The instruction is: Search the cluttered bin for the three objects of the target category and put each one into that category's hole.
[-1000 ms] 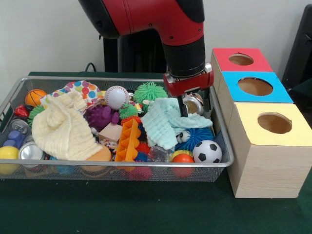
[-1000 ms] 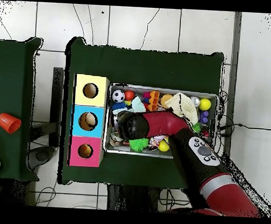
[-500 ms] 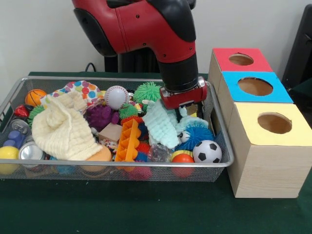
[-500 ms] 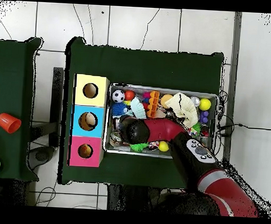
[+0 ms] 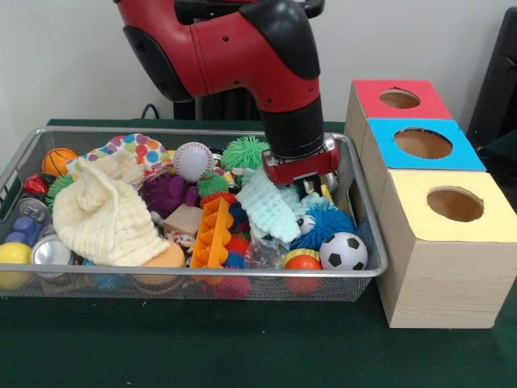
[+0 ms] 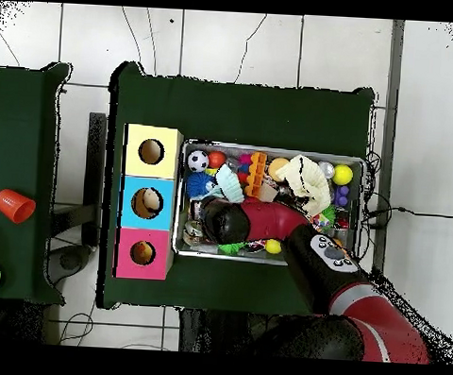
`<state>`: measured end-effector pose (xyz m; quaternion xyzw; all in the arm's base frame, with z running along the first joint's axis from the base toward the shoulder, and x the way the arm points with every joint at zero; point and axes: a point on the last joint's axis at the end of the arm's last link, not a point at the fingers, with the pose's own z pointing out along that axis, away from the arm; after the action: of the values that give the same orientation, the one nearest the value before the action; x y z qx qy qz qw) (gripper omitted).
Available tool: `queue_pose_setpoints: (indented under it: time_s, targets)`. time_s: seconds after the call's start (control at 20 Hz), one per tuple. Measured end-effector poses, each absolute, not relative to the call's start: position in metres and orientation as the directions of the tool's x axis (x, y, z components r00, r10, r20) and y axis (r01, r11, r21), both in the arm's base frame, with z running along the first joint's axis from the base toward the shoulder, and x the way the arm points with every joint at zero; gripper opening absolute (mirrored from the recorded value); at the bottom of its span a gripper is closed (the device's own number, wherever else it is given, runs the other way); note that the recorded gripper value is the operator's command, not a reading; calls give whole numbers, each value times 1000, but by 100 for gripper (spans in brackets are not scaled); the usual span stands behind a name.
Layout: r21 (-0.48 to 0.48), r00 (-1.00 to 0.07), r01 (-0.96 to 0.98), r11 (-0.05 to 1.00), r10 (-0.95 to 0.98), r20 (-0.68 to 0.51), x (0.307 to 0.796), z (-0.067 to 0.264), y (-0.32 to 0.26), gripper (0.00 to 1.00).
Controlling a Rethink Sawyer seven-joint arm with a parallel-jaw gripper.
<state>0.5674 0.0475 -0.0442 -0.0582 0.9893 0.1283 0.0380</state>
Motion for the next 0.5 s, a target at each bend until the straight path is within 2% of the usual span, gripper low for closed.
queue_pose_setpoints:
  time_s: [0.5]
  targets:
    - [247, -991, -119, 962, -100, -89, 567, -44, 43, 0]
